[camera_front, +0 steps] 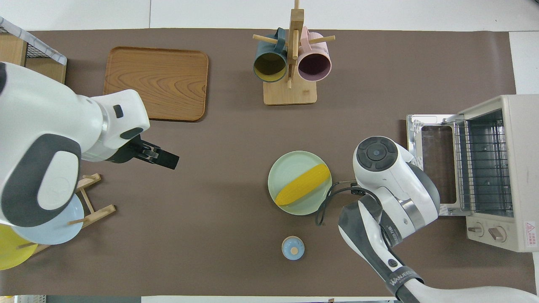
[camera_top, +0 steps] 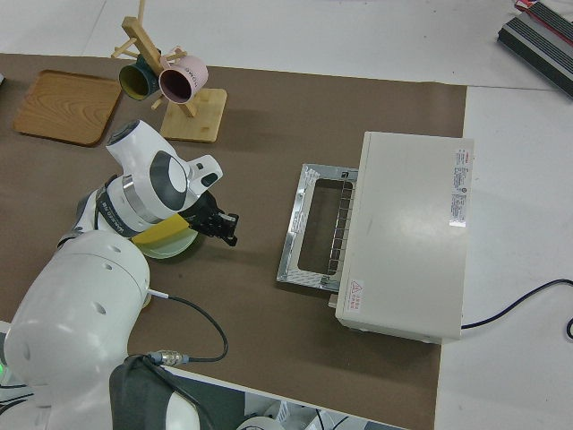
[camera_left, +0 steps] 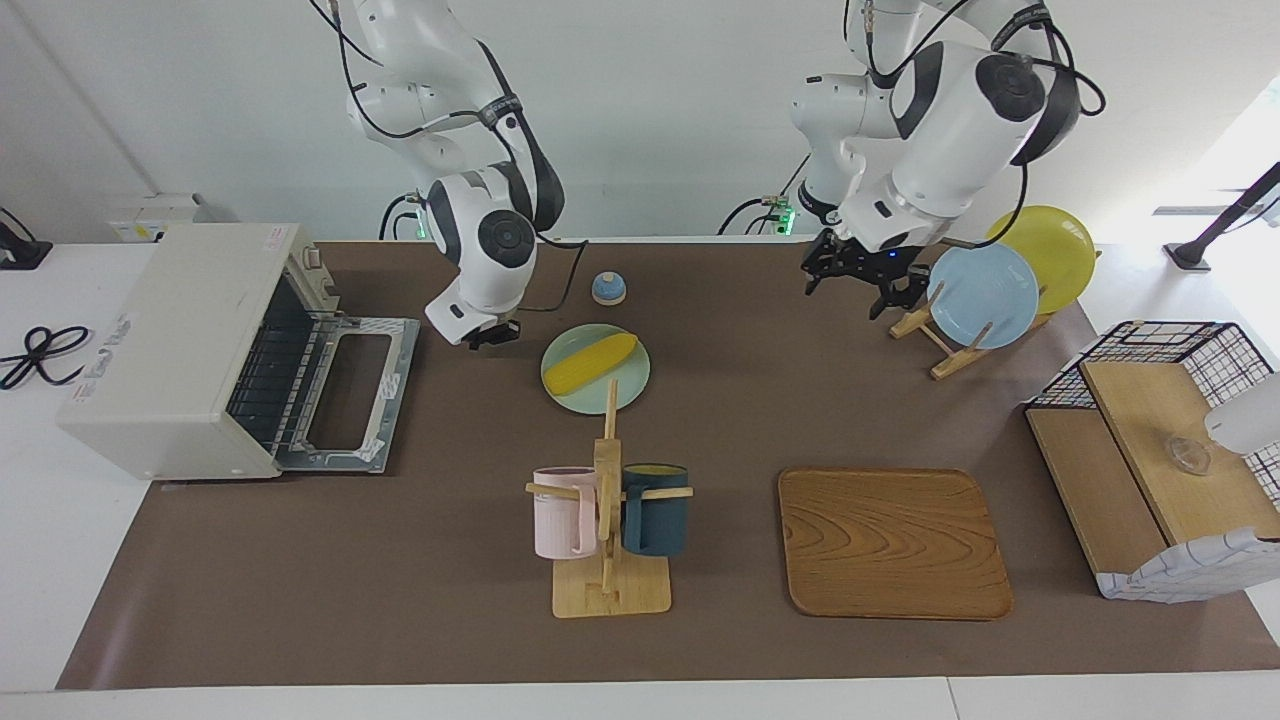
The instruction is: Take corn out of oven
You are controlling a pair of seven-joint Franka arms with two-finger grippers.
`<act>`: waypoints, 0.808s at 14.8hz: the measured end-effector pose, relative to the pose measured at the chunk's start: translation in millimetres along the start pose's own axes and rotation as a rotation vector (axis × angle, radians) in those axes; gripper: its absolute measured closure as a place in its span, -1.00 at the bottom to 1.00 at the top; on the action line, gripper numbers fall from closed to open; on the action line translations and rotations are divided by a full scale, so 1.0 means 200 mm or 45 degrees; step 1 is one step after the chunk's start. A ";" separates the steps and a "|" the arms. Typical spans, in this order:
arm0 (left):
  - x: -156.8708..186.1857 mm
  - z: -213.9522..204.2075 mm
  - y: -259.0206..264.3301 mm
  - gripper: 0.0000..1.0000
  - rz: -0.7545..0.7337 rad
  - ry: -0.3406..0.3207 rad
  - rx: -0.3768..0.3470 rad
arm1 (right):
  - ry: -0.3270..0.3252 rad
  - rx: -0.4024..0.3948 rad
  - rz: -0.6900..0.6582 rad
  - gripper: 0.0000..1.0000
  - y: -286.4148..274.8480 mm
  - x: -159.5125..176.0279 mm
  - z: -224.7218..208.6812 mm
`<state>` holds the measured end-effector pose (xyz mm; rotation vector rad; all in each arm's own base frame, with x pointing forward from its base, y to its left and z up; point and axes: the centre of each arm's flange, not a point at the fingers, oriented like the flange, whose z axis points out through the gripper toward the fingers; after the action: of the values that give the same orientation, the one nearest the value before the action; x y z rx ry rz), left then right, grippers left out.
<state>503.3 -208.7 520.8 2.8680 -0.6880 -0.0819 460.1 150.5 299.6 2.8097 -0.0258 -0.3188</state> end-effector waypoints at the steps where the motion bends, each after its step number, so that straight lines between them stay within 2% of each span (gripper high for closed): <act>1: 0.01 0.06 0.09 -1.00 0.028 0.002 -0.029 | 0.009 -0.008 -0.010 0.98 0.01 -0.02 0.06; 3: 0.06 0.17 0.25 -1.00 0.085 0.008 -0.065 | 0.039 -0.091 -0.061 0.98 0.04 -0.06 0.11; 5: 0.10 0.31 0.42 -1.00 0.150 0.004 -0.077 | 0.056 -0.124 -0.064 0.98 0.09 -0.06 0.11; 8: 0.17 0.53 0.67 -1.00 0.204 0.009 -0.110 | 0.051 -0.116 -0.023 0.98 0.17 -0.04 0.12; 12: 0.18 0.76 0.91 -1.00 0.265 0.002 -0.109 | 0.043 -0.094 0.023 0.98 0.27 -0.03 0.18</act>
<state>440.9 -409.9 408.2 2.6978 -0.9537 -0.0775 448.0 88.3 283.8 2.7398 -0.0308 -0.2630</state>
